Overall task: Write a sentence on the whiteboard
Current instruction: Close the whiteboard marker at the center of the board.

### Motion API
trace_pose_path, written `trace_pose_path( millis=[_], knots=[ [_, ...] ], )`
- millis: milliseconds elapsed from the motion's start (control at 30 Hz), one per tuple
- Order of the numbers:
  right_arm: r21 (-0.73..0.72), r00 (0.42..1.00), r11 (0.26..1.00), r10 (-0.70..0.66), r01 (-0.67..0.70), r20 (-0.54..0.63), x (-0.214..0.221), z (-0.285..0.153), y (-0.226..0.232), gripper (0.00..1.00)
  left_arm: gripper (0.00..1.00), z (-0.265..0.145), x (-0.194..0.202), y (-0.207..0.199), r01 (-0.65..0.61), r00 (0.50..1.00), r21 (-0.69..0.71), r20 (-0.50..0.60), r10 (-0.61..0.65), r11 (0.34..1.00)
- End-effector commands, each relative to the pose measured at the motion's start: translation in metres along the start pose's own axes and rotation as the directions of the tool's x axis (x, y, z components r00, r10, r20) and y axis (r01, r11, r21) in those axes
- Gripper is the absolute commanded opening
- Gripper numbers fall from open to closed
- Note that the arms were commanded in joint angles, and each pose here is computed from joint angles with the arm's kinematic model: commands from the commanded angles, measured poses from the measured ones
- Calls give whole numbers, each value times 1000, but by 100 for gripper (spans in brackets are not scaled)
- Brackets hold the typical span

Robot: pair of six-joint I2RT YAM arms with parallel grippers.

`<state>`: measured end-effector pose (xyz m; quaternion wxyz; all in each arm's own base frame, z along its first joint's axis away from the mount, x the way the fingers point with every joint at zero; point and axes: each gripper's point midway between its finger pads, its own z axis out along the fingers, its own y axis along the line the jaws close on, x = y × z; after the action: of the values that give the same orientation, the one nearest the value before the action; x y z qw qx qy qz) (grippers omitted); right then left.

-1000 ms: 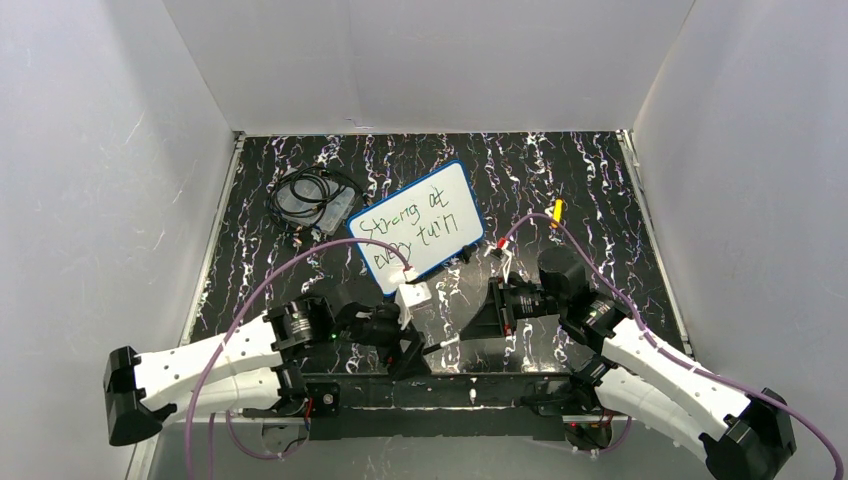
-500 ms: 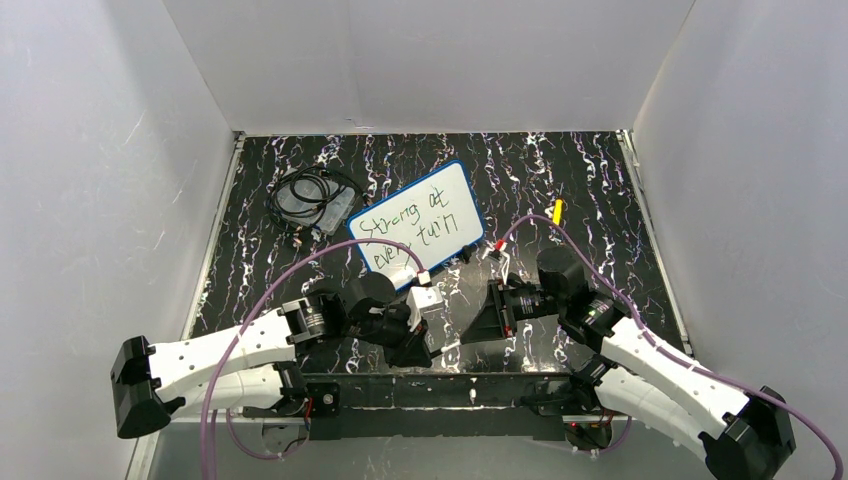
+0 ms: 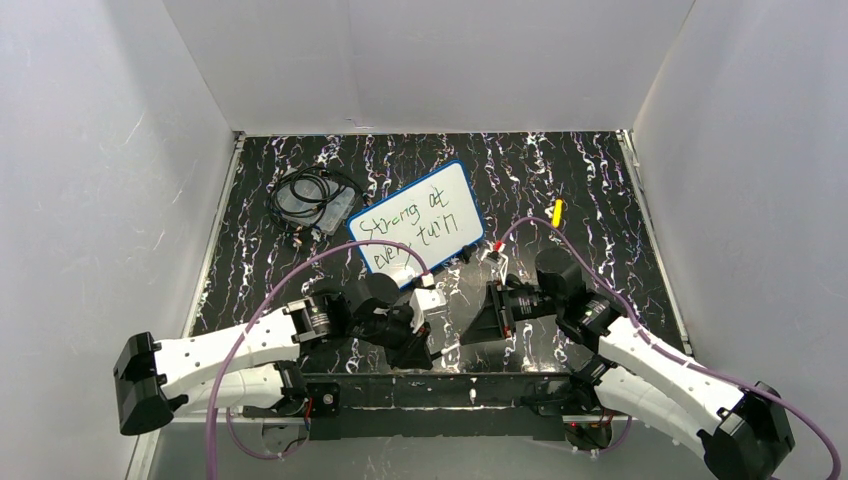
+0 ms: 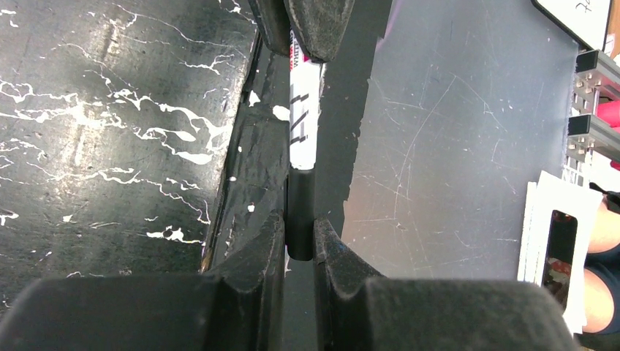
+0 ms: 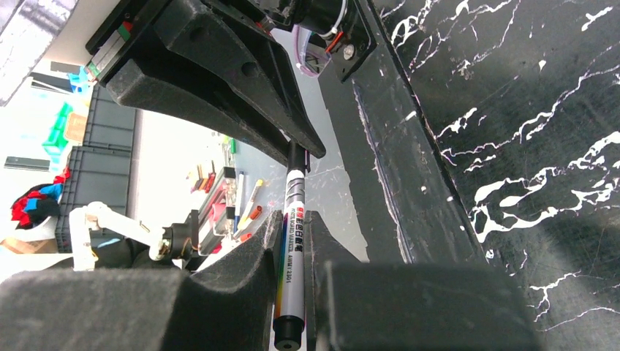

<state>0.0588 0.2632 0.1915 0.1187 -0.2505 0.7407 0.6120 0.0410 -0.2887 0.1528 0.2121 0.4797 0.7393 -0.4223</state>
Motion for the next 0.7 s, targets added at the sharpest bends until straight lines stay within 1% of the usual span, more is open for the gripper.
trace_pose_path(
  millis=[0, 267, 500, 667],
  knots=[
    [-42, 1000, 999, -25, 24, -12, 2, 5, 5, 1, 0, 0, -62, -9, -113, 973, 11, 204, 109, 994],
    [-38, 999, 999, -11, 10, -36, 11, 9, -1, 1, 0, -3, -81, -7, -135, 958, -23, 254, 137, 991],
    [-37, 999, 999, -7, 5, -52, 16, 13, -3, 1, 0, -6, -98, -12, -158, 944, -20, 290, 156, 987],
    [-39, 998, 999, -6, 4, -66, 20, 17, -4, 1, 0, -5, -104, -11, -164, 941, -29, 297, 165, 986]
  ],
)
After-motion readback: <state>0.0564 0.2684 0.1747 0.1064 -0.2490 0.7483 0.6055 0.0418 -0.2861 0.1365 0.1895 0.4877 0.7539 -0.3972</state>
